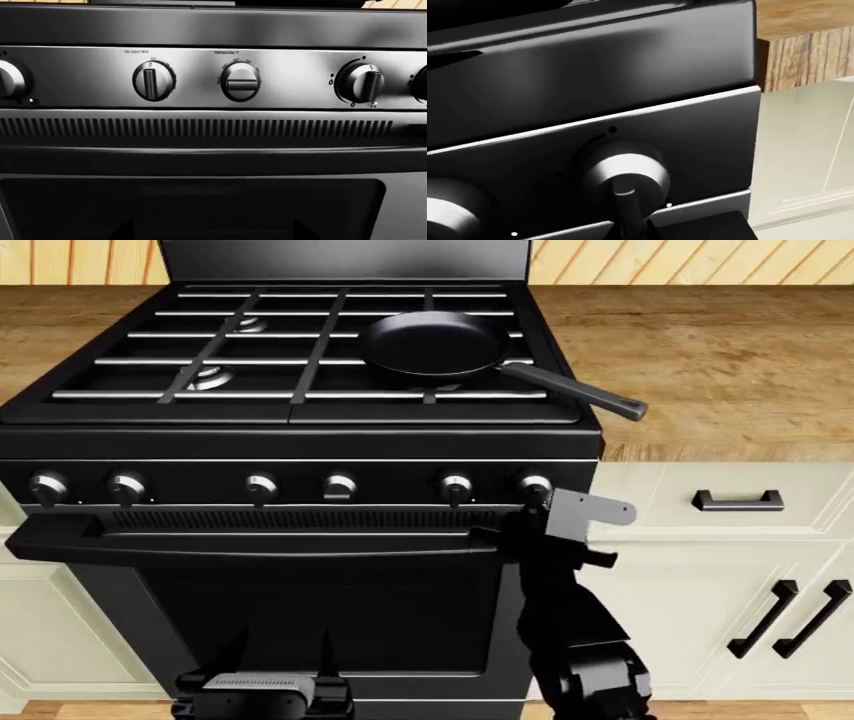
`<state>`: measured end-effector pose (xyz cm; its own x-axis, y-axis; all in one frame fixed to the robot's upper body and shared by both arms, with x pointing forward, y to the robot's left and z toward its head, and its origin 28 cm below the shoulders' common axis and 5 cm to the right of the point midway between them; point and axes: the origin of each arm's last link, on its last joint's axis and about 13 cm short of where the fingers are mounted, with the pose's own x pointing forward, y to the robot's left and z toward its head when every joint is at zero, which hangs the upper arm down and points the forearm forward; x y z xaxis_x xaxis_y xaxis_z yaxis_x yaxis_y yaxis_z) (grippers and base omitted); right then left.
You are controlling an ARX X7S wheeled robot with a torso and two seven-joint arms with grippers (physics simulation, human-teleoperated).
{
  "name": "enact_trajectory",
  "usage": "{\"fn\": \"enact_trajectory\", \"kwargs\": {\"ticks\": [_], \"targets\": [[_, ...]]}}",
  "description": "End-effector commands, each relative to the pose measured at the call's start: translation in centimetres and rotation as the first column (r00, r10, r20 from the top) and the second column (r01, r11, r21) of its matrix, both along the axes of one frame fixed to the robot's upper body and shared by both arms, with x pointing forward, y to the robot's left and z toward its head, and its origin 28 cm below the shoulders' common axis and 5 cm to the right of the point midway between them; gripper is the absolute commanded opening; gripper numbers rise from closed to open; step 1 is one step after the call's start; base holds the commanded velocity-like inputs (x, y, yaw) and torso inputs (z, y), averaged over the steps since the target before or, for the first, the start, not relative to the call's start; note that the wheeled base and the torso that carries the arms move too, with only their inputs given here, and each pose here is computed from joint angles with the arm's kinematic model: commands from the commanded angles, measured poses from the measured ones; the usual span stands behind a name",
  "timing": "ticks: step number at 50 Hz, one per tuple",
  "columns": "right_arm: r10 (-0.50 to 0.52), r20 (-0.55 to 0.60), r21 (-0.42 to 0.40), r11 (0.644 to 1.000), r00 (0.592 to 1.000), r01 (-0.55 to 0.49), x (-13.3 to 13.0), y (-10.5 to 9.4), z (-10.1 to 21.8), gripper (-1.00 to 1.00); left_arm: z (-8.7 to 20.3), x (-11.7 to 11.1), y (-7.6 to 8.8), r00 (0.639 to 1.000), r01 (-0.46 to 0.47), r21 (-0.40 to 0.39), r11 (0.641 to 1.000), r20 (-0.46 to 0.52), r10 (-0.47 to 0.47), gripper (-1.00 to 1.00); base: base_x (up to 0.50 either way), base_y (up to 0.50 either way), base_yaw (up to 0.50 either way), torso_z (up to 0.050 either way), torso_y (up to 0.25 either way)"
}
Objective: Turn off the front right burner of the stove.
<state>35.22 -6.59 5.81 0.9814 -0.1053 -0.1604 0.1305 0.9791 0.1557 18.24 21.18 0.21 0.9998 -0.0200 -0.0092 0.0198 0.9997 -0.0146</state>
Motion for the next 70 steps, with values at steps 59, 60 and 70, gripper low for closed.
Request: {"fn": "enact_trajectory", "kwargs": {"ticks": [59, 60, 70], "targets": [[0.083, 0.194, 0.425, 0.891, 0.977, -0.16, 1.2, 1.9, 5.1, -1.0, 0.2, 0.4, 0.3, 1.0, -0.002, 0.006, 1.0, -0.003, 0.002, 1.0, 0.0, 0.0, 0.0, 0.001, 0.003], [0.086, 0.195, 0.427, 0.889, 0.977, -0.164, 1.2, 1.9, 5.1, -1.0, 0.2, 0.4, 0.3, 1.0, -0.001, 0.006, 1.0, -0.003, 0.001, 1.0, 0.01, 0.0, 0.0, 0.0, 0.0], [0.083, 0.217, 0.47, 0.864, 0.973, -0.179, 1.1, 2.0, 5.7, -1.0, 0.2, 0.5, 0.3, 1.0, 0.0, 0.007, 1.0, -0.005, 0.0, 1.0, 0.0, 0.0, 0.0, 0.001, 0.004]]}}
